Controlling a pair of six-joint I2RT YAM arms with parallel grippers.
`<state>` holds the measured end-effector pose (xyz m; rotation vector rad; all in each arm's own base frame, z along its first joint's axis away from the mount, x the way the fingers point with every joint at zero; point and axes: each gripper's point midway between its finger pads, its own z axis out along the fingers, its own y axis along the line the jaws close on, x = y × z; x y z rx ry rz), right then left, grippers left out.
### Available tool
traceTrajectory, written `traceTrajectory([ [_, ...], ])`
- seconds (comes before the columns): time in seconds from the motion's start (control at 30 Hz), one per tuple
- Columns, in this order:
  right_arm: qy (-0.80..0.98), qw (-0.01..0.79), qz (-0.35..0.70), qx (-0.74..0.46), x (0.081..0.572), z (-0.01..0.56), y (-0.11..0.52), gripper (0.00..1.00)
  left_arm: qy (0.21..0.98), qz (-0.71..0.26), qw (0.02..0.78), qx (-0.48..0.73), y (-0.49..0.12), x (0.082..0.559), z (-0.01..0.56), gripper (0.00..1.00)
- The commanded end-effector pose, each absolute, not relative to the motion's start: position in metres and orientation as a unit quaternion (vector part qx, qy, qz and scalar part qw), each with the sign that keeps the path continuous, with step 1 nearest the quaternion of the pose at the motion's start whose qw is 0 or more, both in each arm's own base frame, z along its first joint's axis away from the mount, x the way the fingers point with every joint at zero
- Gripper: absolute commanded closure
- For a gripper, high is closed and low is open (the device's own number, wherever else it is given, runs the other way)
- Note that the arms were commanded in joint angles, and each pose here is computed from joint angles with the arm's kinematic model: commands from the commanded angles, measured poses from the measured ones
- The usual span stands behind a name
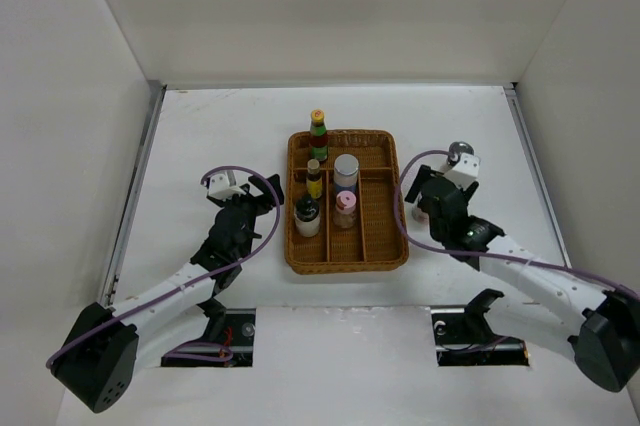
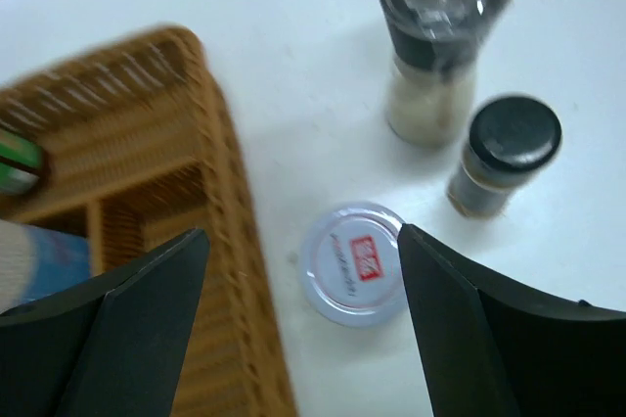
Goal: Organize the condiment bottles
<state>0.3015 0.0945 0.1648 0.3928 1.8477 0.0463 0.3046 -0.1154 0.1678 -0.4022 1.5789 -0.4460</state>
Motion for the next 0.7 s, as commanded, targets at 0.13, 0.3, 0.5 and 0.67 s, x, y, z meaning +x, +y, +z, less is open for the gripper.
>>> traceTrajectory([
  [0.13,0.834,0.515,-0.029,0.197,0.294,0.116,0.073,0.10,0.683,-0.217,0.673,-0.184,-0.118,0.305,0.179,0.15],
  [0.3,0.837,0.514,0.008,0.187,0.307,0.110,0.088,0.13,0.689,-0.218,0.668,-0.178,-0.123,0.306,0.176,0.15],
  [0.5,0.838,0.513,0.009,0.187,0.319,0.105,0.091,0.30,0.688,-0.216,0.669,-0.180,-0.121,0.306,0.176,0.15],
  [0.67,0.822,0.533,0.007,0.198,0.321,0.121,0.085,0.51,0.686,-0.218,0.670,-0.180,-0.121,0.305,0.177,0.15],
])
